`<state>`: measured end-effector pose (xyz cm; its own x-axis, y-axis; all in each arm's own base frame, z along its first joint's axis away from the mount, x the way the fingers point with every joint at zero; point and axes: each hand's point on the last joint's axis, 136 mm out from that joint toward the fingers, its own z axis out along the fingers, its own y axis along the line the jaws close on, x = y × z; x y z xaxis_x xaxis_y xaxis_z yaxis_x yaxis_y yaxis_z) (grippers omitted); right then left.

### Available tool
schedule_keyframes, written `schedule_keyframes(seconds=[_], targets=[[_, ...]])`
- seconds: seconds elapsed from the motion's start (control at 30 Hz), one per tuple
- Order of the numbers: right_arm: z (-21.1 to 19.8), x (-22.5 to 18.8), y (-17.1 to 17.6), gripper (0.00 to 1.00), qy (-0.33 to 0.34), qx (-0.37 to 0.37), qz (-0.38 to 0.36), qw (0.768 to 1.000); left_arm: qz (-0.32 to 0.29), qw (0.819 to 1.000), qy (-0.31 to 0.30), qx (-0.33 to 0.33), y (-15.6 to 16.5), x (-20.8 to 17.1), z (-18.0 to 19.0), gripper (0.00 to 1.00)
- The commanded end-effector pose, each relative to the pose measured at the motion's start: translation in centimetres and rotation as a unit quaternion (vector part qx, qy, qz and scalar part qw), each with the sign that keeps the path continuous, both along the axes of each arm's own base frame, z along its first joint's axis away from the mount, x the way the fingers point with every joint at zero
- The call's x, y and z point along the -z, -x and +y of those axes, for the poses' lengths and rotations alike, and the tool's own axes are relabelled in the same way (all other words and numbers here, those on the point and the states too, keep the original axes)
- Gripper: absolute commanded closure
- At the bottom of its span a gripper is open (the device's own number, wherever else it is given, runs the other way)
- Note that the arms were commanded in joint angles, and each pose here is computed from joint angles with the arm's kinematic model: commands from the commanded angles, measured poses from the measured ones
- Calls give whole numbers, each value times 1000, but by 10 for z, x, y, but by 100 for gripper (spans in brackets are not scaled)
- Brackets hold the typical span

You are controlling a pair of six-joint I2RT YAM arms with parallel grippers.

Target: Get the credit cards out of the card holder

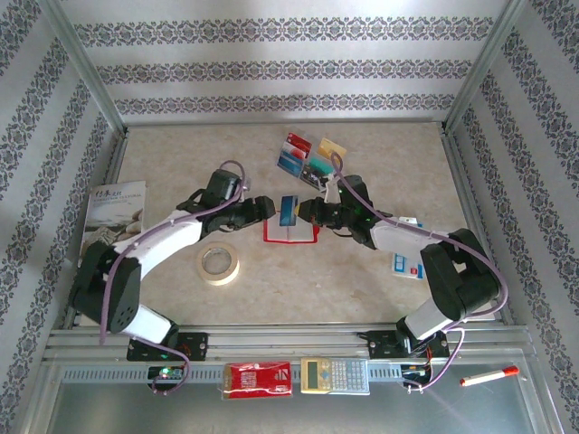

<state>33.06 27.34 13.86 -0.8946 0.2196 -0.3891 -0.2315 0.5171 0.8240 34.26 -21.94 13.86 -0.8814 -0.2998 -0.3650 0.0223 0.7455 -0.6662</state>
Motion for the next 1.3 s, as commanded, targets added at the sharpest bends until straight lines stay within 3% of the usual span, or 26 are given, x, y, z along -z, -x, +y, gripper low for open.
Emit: schedule_keyframes(seconds=[0.0,0.33,0.5,0.73,0.87,0.93,1.03,1.27], targets=[[6,-23,2,100,-40,-27,-23,999,-31,998,62,-3,-6,-23,-2,21],[24,-67,16,100,-130,-99,-43,986,-41,982,173,69,1,-53,-34,22],[23,-85,15,100,-171,-112,-55,977,-60,973,203,92,1,-72,-39,42],[15,-79,7,100,-199,-103,-38,974,-96,956,258,99,2,-98,-34,69],[15,-78,5,100,-207,-95,-34,973,-98,957,257,95,3,-99,-32,86],[15,-78,2,98,-215,-84,-23,973,-97,958,256,87,2,-98,-31,99],[21,-84,3,80,-235,-73,-5,969,-101,956,266,67,-1,-104,-27,100],[31,-103,12,83,-263,-60,-10,963,-120,955,269,27,-5,-116,-17,100]])
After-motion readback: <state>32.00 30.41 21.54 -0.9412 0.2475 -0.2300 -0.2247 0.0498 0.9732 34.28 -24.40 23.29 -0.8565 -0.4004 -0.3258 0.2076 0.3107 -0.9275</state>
